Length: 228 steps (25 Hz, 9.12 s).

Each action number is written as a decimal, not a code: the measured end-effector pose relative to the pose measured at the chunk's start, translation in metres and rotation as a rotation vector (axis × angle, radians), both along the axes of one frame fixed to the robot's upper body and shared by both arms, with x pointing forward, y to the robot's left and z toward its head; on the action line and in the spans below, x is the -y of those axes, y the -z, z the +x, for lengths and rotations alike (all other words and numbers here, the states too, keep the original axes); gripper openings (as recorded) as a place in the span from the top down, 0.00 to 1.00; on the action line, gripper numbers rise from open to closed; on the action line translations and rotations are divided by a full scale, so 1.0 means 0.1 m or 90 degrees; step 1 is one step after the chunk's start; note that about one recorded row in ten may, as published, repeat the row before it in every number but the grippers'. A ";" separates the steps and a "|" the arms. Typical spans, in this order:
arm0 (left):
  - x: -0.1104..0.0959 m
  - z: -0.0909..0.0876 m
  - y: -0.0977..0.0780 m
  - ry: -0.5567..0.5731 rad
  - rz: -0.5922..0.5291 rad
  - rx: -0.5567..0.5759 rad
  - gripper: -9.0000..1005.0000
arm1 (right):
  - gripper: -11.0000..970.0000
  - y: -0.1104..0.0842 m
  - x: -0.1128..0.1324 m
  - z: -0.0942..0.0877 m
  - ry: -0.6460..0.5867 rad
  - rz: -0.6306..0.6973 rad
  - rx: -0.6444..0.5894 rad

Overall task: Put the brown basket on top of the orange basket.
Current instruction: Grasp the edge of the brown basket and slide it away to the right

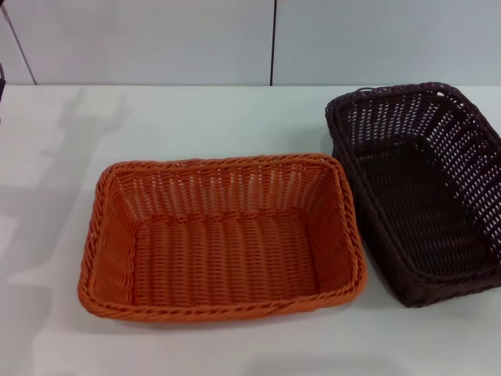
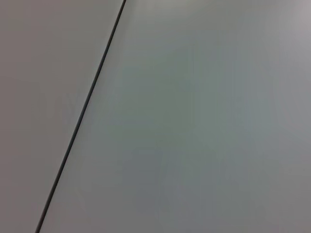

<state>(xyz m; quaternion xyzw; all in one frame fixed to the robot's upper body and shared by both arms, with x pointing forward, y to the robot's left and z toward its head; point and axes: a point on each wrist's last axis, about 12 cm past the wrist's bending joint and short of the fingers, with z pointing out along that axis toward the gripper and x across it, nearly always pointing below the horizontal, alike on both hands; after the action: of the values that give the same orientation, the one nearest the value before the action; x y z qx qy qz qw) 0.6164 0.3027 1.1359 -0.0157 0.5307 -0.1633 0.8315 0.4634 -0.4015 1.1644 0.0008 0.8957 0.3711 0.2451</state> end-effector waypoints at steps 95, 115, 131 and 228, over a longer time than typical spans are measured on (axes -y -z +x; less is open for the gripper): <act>0.09 0.20 -0.24 0.008 0.020 0.022 0.17 | 0.27 0.22 0.25 -0.07 0.148 -0.011 0.052; 0.11 0.24 -0.33 0.012 0.031 0.036 0.17 | 0.27 0.62 0.02 -0.11 0.114 0.085 0.005; 0.09 0.22 -0.32 0.011 0.035 0.036 0.17 | 0.27 0.64 -0.04 0.05 0.109 0.101 0.030; 0.02 0.28 -0.48 0.008 0.053 0.063 0.17 | 0.27 0.72 -0.12 0.05 0.153 0.232 0.053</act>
<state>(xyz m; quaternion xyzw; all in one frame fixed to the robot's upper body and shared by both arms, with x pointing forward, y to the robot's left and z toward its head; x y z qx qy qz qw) 0.6446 0.3009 1.1841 0.0298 0.4956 -0.1469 0.8555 0.4680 -0.3893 1.0925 0.1367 0.7963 0.4947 0.3202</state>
